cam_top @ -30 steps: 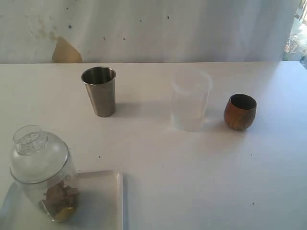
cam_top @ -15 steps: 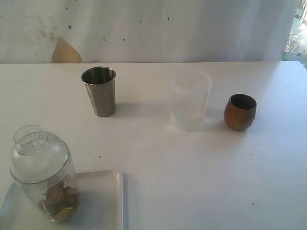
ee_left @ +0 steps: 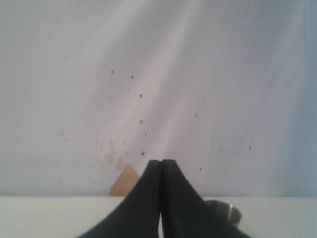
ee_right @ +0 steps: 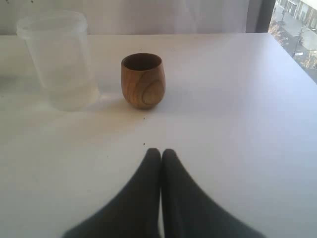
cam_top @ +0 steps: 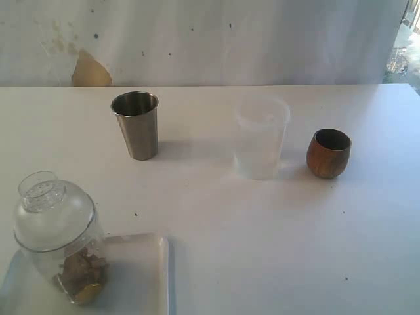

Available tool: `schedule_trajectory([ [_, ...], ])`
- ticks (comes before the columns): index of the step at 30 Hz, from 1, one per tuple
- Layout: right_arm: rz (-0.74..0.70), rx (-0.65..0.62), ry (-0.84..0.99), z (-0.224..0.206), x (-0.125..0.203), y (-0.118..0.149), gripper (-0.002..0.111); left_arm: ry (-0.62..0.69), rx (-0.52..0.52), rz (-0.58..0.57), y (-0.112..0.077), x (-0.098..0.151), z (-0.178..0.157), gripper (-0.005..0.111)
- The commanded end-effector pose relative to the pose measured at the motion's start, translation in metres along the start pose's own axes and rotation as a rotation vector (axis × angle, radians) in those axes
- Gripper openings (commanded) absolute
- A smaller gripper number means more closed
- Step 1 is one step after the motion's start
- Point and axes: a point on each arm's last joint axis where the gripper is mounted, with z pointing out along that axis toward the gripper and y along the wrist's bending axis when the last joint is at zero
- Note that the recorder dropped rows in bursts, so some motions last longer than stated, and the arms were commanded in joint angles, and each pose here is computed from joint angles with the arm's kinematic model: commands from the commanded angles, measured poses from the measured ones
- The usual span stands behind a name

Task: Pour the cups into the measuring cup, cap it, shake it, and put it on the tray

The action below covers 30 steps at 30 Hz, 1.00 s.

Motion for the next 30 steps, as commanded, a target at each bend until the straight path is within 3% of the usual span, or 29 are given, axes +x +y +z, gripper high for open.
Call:
schedule_trajectory([
  [1,0.0,-0.004,-0.005,0.0,0.001,0.0,0.0,0.09,-0.019,-0.083,0.005,0.036,0.0,0.0],
  [2,0.0,-0.004,-0.005,0.0,0.001,0.0,0.0,0.086,-0.025,-0.241,0.005,0.041,0.0,0.0],
  [6,0.0,-0.004,-0.005,0.0,0.001,0.0,0.0,-0.045,-0.051,-1.067,0.01,0.037,0.0,0.0],
  [9,0.0,-0.004,-0.005,0.0,0.001,0.0,0.0,-0.162,-0.007,-1.43,0.012,0.024,-0.006,0.0],
  [11,0.0,-0.004,-0.005,0.0,0.001,0.0,0.0,-0.216,0.028,-1.575,0.013,0.02,-0.012,0.0],
  [20,0.0,-0.004,-0.005,0.0,0.001,0.0,0.0,-0.315,0.132,-1.846,0.013,0.014,-0.031,0.0],
  [24,0.0,-0.004,-0.005,0.0,0.001,0.0,0.0,-0.271,0.075,-1.861,0.013,0.02,-0.03,0.0],
  [30,0.0,-0.004,-0.005,0.0,0.001,0.0,0.0,-0.267,0.068,-1.858,0.013,0.022,-0.03,0.0],
])
